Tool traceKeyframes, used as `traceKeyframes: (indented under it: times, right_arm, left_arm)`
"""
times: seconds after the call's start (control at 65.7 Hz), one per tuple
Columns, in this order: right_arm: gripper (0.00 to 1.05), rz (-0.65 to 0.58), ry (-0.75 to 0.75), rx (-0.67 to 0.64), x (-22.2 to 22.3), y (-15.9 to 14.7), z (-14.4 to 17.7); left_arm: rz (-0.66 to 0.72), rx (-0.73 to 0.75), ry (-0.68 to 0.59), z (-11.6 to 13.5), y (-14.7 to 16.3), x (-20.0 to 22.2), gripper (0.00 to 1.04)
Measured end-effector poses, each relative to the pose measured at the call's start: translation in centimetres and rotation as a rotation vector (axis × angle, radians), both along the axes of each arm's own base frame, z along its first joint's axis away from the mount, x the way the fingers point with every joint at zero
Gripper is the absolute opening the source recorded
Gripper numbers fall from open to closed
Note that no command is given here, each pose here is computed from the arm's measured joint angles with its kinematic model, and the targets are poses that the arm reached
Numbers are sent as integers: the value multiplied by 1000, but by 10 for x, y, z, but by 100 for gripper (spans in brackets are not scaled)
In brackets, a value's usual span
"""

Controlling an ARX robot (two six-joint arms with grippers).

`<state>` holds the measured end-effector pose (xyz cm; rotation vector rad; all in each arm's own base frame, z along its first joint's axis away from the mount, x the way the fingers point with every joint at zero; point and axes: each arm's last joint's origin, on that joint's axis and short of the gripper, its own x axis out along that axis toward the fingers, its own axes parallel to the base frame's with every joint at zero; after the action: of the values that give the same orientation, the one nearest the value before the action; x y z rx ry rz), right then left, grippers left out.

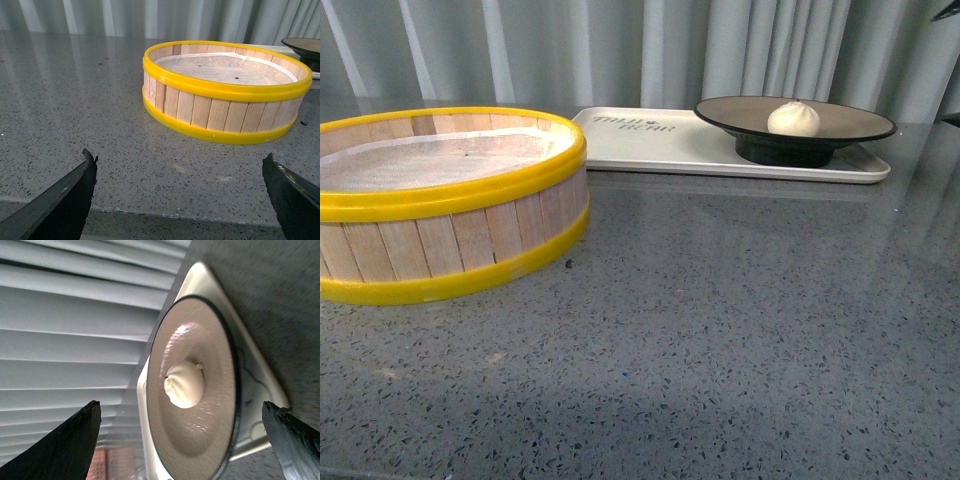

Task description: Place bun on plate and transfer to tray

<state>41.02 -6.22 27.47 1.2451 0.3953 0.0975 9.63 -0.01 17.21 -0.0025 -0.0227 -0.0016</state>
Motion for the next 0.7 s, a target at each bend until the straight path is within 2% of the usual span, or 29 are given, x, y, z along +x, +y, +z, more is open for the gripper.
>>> traceKeyframes:
  times: [0.107, 0.183, 0.228, 0.259, 0.289, 0.335, 0.365, 0.426, 0.487, 0.579, 0.701]
  right_arm:
    - [96, -161, -62, -198, -49, -15, 10]
    - [96, -364, -124, -513, -107, -26, 16]
    - [96, -445, -131, -627, -133, -28, 13]
    - [96, -509, -135, -755, -159, -27, 9]
    - [96, -526, -145, -844, -177, -26, 4]
    - [91, -445, -209, -963, -199, -25, -2]
    - [84, -334, -272, -1050, -219, -21, -11]
    - [73, -185, -330, -1123, -244, -11, -32]
    - [62, -95, -342, -1146, -265, -1, -54]
    - [46, -88, -340, -1185, -284, 12, -73]
    - [27, -119, -377, -1229, -290, 24, -73]
  left_arm:
    - [0, 0, 0, 0, 0, 0, 98]
    - [0, 0, 0, 0, 0, 0, 98]
    - [0, 0, 0, 0, 0, 0, 98]
    - [0, 0, 0, 0, 0, 0, 98]
    - [0, 0, 0, 0, 0, 0, 98]
    - [0, 0, 0, 0, 0, 0, 98]
    - [0, 0, 0, 0, 0, 0, 98]
    - [0, 0, 0, 0, 0, 0, 98]
    - [0, 0, 0, 0, 0, 0, 98]
    - [0, 0, 0, 0, 0, 0, 98]
    - [0, 0, 0, 0, 0, 0, 98]
